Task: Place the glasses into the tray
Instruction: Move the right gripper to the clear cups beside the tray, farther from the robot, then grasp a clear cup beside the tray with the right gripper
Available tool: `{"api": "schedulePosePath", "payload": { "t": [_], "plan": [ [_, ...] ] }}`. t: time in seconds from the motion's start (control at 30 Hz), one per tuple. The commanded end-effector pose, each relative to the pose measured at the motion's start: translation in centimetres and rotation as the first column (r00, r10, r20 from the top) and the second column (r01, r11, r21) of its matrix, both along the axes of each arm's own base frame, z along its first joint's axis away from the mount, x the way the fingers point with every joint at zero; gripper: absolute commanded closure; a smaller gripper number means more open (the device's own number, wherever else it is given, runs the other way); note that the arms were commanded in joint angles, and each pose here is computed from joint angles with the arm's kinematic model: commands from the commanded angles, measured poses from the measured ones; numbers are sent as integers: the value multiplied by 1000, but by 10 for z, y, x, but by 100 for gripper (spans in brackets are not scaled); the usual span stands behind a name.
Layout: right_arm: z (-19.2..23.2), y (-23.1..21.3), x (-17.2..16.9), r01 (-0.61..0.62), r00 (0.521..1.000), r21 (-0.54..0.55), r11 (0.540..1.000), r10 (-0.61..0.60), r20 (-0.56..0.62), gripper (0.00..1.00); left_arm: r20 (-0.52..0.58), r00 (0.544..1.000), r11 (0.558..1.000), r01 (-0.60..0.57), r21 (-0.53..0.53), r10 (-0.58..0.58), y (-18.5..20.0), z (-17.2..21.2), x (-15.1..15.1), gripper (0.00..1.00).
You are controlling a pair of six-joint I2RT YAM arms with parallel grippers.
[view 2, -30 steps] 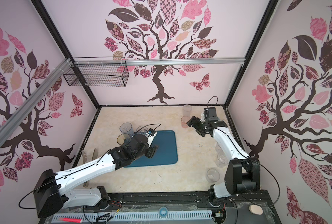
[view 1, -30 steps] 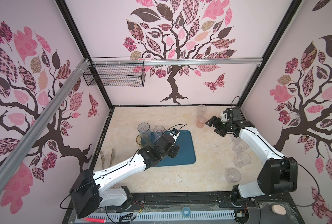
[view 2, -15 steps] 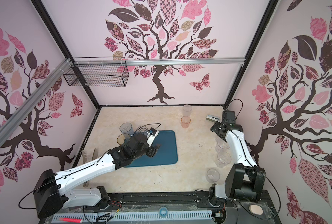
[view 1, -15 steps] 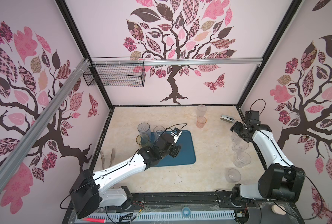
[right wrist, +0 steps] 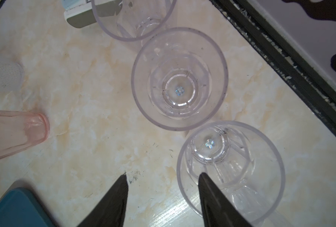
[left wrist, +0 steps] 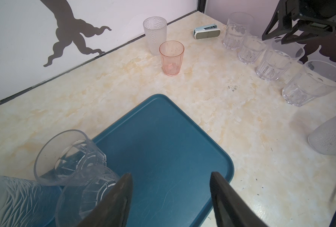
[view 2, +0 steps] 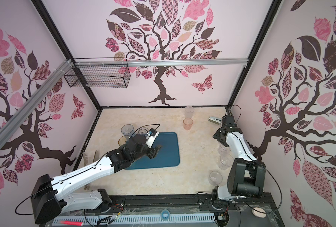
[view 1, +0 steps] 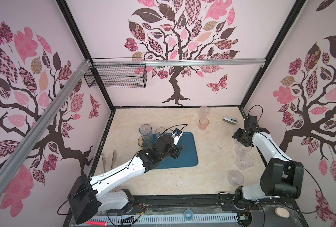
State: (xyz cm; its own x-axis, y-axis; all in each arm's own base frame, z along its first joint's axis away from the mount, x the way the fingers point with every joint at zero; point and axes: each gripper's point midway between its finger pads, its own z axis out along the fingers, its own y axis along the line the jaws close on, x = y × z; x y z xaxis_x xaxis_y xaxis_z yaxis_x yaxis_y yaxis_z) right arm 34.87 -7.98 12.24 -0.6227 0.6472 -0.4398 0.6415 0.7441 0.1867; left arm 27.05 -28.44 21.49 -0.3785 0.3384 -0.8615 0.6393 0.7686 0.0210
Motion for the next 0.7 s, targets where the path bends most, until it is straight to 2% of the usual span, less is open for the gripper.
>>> {"api": "schedulePosePath", "payload": {
  "t": [0.0,0.17,0.33,0.67],
  "plan": [
    [-20,-4,2,23,999,9,1000,-22,-43,40,1,1000,1000,4,-6,-4,2,-4,-1,34],
    [-35,2,1,22,998,50,998,-19,-64,47,8,1000,1000,-8,-1,8,5,-4,0,34],
    [-40,8,-2,7,996,83,997,0,-87,60,9,1000,1000,-7,-4,7,5,-3,0,34],
    [-35,19,-2,-13,998,129,992,20,-51,84,11,1000,1000,-14,-3,14,6,-3,1,34]
  ]
}}
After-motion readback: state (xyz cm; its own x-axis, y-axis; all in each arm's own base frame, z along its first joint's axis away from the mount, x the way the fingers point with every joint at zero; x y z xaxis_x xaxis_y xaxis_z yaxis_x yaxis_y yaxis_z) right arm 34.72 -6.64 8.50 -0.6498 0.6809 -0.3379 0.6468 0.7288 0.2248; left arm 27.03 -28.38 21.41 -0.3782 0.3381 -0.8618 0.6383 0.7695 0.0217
